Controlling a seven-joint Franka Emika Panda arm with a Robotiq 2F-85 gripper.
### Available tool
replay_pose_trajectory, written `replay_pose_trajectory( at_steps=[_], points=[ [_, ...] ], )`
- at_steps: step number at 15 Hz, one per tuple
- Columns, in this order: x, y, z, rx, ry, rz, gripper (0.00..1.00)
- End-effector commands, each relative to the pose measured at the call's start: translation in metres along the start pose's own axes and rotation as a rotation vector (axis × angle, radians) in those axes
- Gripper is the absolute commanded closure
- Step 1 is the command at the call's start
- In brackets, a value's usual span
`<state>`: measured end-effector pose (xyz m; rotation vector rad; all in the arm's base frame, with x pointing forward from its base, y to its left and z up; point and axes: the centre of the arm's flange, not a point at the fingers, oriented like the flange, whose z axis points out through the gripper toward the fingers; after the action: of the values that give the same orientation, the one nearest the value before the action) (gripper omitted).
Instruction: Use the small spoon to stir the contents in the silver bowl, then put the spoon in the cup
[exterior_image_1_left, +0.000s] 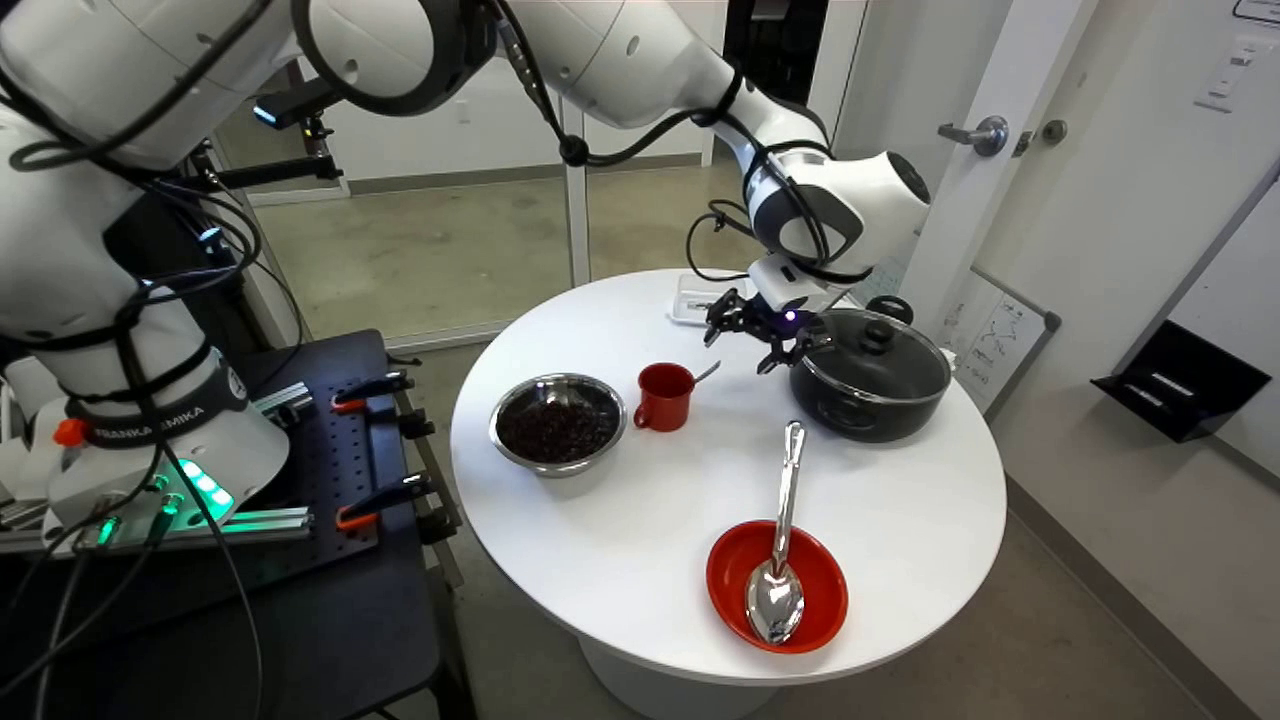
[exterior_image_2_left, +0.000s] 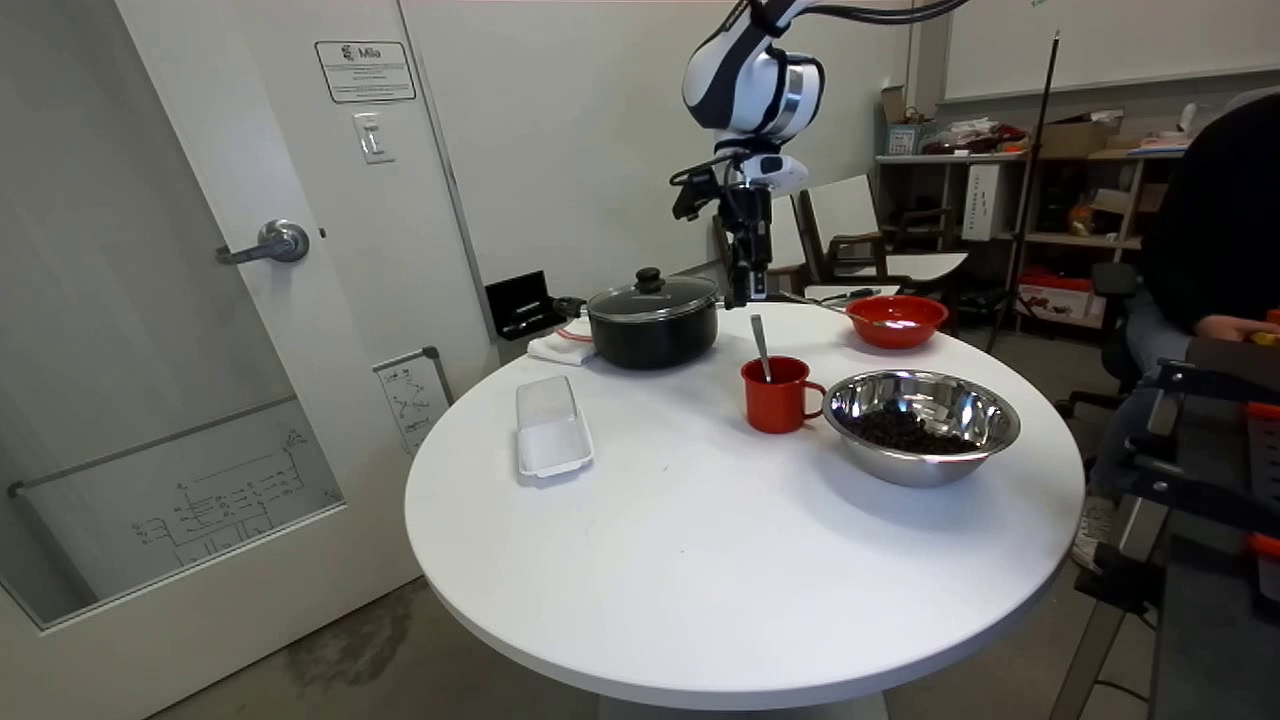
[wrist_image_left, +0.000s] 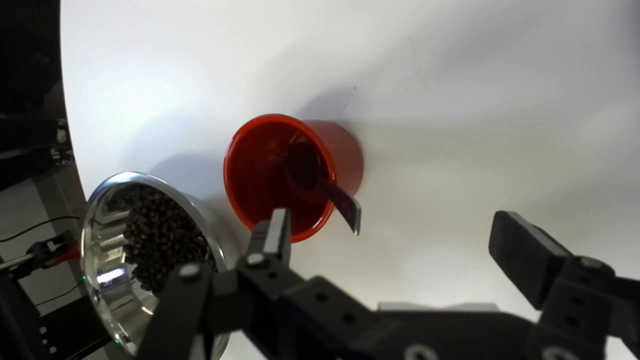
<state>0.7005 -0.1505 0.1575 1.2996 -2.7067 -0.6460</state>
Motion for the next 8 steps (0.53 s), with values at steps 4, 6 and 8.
replay_pose_trajectory(
  at_steps=[4,6,8],
  points=[
    [-0.011,-0.009,0.007,-0.001,0.019,0.037,0.0],
    [-0.011,-0.011,0.011,-0.008,0.025,0.04,0.0],
    [-0.009,-0.013,0.015,-0.013,0.039,0.044,0.0]
  ],
)
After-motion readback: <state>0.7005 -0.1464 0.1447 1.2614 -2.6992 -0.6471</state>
